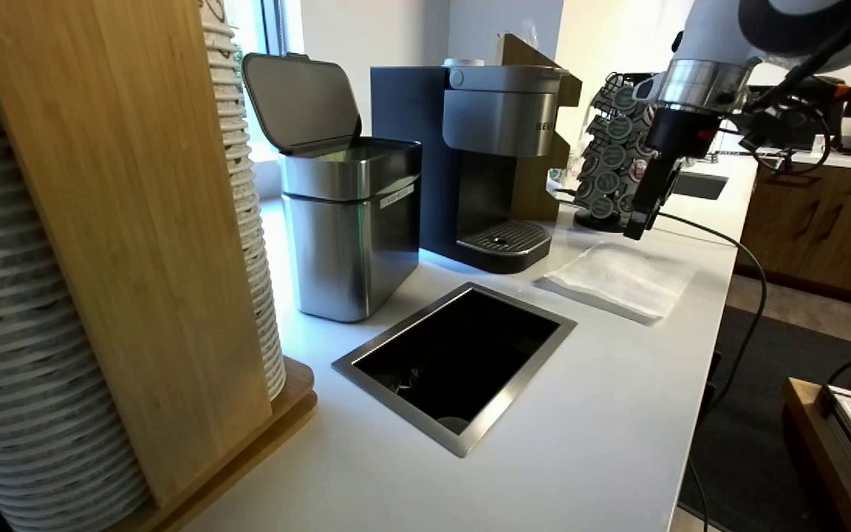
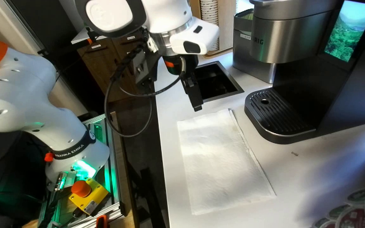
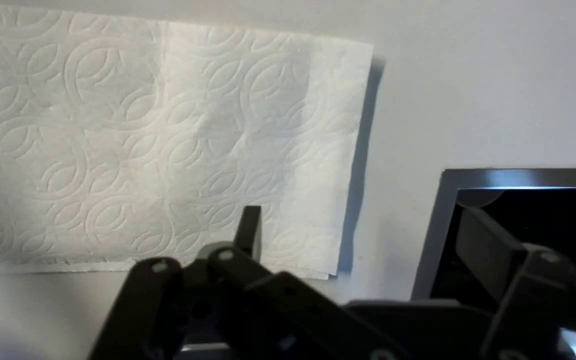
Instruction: Pick up the paper towel and place it in the sink
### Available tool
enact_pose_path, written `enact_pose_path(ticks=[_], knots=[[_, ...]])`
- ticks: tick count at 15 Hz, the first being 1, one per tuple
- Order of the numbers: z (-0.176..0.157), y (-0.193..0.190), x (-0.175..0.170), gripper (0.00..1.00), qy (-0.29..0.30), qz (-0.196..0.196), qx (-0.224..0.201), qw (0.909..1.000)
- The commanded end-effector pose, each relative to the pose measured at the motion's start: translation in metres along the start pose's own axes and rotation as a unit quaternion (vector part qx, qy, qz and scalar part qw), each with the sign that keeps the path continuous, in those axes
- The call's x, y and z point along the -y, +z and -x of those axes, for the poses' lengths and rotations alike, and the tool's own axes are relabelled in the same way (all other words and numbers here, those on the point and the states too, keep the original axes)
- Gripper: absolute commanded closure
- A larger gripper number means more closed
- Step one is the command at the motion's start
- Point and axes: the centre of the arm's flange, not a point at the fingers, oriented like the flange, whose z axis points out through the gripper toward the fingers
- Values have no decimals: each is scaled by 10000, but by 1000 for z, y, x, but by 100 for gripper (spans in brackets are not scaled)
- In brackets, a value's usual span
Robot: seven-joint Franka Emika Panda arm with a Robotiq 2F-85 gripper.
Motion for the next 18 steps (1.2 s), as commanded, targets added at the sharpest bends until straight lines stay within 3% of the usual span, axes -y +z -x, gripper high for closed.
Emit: enact_pose_path(ticks=[1,5,6,11,12,18], knots=[[3,30,-14,0,366,99,-17,9993],[10,50,-32,0,626,86,126,9979],[6,35,-24,0,441,101,108,9989],[10,45,-31,0,546,104,207,9982],[8,51,-38,0,757,290,222,9965],[1,74,-71,0,1022,479,-174,9935]])
